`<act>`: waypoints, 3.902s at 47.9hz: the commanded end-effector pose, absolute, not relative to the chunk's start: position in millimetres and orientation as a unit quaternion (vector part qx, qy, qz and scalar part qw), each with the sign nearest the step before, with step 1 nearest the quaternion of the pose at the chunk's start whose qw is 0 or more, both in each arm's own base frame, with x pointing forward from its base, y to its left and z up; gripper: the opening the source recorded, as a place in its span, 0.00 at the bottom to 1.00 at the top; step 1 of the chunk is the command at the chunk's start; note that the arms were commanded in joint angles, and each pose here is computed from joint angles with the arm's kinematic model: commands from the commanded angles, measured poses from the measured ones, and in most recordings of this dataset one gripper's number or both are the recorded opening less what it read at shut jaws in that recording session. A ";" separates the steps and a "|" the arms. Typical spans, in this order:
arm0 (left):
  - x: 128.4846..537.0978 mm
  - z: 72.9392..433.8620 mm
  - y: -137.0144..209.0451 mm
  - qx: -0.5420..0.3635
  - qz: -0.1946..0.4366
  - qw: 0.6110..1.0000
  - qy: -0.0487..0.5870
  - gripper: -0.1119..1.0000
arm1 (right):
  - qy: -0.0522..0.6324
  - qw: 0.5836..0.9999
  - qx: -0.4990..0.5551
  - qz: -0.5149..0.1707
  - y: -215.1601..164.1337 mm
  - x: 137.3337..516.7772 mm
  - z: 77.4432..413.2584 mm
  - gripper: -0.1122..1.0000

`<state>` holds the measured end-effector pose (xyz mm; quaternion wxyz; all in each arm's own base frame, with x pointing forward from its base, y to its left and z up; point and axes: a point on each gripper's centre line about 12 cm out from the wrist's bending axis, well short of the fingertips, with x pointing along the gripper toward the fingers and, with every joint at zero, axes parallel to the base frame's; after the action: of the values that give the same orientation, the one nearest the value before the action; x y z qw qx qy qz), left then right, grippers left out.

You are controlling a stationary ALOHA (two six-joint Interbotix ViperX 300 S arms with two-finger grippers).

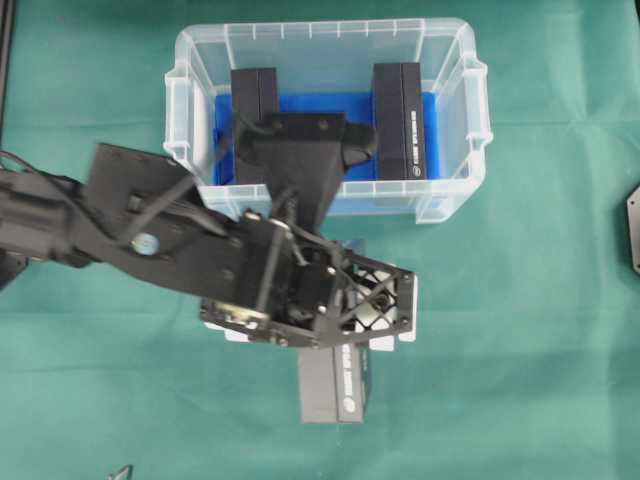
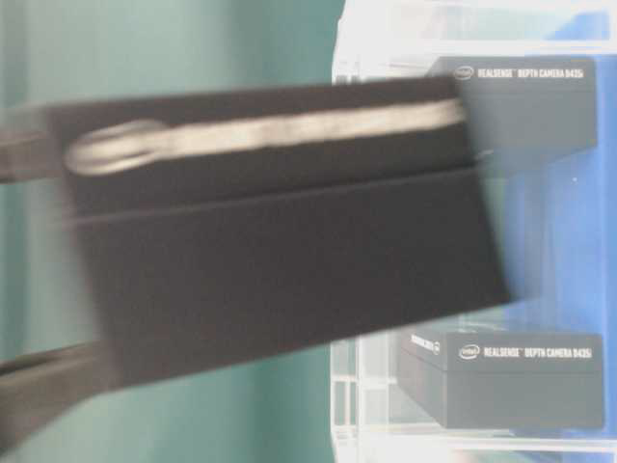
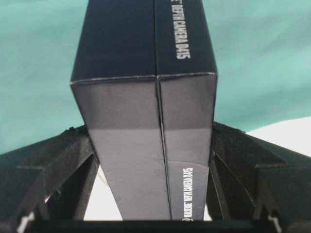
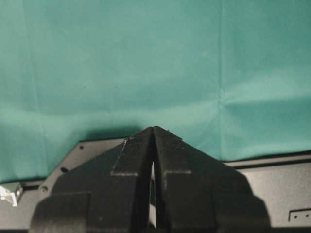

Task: Take the box out of the case with the left arm.
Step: 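Carry the box in front of the case and lower it onto the table, then open the left gripper and withdraw it from the placed box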

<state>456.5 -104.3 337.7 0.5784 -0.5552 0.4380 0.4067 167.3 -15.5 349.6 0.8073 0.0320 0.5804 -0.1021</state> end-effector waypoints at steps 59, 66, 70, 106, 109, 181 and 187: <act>442.9 203.1 -97.9 -0.552 0.385 0.590 0.447 0.68 | 0.575 0.811 0.033 -0.102 -15.5 169.4 352.6 0.10; 444.6 204.0 -97.7 -0.549 0.374 0.599 0.447 0.68 | 0.575 0.811 0.033 -0.102 -15.5 169.4 352.6 0.10; 444.8 204.0 -97.0 -0.554 0.378 0.595 0.444 0.68 | 0.575 0.811 0.032 -0.102 -15.7 169.4 352.6 0.10; 449.2 219.9 -93.6 -0.576 0.375 0.590 0.425 0.89 | 0.574 0.812 0.032 -0.102 -15.7 168.2 353.3 0.10; 450.6 227.8 -92.5 -0.581 0.369 0.592 0.419 0.89 | 0.574 0.812 0.032 -0.102 -15.7 168.2 353.3 0.10; 296.5 308.7 -86.7 -0.594 0.377 0.574 0.419 0.83 | 0.593 0.798 0.033 -0.105 -15.5 164.1 350.3 0.10; 269.6 304.9 -81.8 -0.594 0.375 0.575 0.421 0.83 | 0.597 0.795 0.033 -0.105 -15.5 163.7 349.4 0.10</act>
<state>285.1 -84.6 297.2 0.5665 -0.5883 0.4264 0.3889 162.9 -15.3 346.5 0.7936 0.0318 0.5986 -0.1042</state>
